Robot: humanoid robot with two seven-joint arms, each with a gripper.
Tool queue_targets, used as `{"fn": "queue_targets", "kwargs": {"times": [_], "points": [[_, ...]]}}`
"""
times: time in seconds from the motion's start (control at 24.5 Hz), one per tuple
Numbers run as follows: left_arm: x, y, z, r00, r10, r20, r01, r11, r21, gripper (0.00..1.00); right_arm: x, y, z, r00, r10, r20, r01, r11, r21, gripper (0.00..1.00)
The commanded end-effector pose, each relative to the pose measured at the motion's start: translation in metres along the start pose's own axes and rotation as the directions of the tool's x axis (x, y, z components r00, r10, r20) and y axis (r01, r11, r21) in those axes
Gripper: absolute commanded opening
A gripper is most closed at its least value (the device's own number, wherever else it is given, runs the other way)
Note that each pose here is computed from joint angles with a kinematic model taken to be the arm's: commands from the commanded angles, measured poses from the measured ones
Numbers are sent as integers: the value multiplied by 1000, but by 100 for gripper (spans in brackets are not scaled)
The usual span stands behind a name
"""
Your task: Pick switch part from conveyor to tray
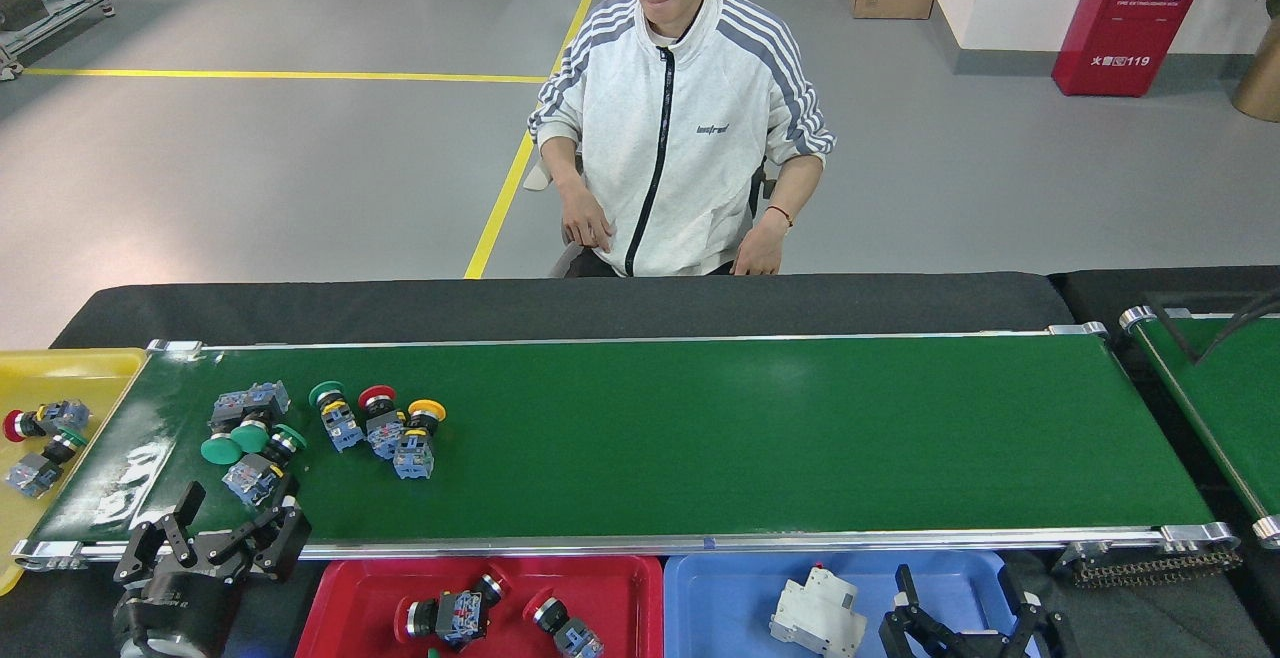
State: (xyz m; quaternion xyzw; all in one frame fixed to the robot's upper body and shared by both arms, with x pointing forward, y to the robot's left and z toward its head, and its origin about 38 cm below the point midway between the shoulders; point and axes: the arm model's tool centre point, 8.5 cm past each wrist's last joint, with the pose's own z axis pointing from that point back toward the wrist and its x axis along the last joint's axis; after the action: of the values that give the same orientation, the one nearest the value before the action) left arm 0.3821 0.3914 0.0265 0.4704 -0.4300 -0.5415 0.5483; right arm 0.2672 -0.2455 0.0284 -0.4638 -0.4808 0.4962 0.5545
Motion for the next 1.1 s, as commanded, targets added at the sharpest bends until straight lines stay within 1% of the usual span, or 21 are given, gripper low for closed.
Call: {"fn": "queue_targets", "kwargs": {"times": [0.0,0.08,0.12,0.16,0.2,0.24,0.29,0.33,0.41,0.45,0.53,0.65,0.78,0.82,0.9,0.98,1.06], "points": [[-5,10,-14,1000,-18,3,18,999,26,100,0,-9,-3,1000,7,10,-7,999,-32,99],[-9,3,-23,999,-46,-3,46,999,-1,100,0,-9,-3,1000,7,11,-7,999,-32,99],[-10,1,-28,998,-65,-9,65,998,-16,97,0,-9,-3,1000,7,11,-7,999,-32,99],[-11,0,-32,997,-80,-7,80,997,-24,90,0,-9,-3,1000,7,11,-7,999,-32,99],[-11,1,-35,996,-90,3,90,995,-32,78,1,-9,-3,1000,7,13,-7,999,-32,99],[-13,1,-36,996,-93,9,93,995,-36,71,0,-9,-3,1000,7,11,-7,999,-32,99],[-14,-1,-35,996,-93,13,94,995,-40,61,1,-9,-3,1000,7,13,-7,999,-32,99],[-13,0,-36,996,-91,22,92,995,-37,39,1,-9,-3,1000,7,13,-7,999,-32,99],[-13,-1,-36,995,-92,25,93,995,-39,15,1,-9,-4,1000,7,13,-6,999,-32,99],[-11,-1,-36,996,-88,26,89,995,-37,9,1,-9,-4,1000,7,12,-7,999,-32,99],[-11,-1,-36,996,-84,24,85,996,-36,6,1,-10,-4,1000,5,12,-5,999,-33,99],[-11,2,-35,998,-65,21,65,998,-23,6,1,-9,-3,1000,5,11,-5,999,-32,99],[-14,15,-30,999,-38,28,37,999,26,6,2,-9,-4,1000,1,8,-1,999,-33,99],[-12,16,-24,998,-29,47,27,999,37,6,2,-10,-4,1000,0,6,0,999,-34,99],[-4,22,-8,993,-42,110,34,997,76,6,2,-10,-4,1000,0,4,0,999,-35,99],[9,18,14,981,-68,184,52,995,90,7,1,-11,-4,1000,0,2,0,999,-37,99],[37,12,50,940,-94,328,62,992,106,7,0,-11,-4,1000,0,0,0,999,-39,99]]}}
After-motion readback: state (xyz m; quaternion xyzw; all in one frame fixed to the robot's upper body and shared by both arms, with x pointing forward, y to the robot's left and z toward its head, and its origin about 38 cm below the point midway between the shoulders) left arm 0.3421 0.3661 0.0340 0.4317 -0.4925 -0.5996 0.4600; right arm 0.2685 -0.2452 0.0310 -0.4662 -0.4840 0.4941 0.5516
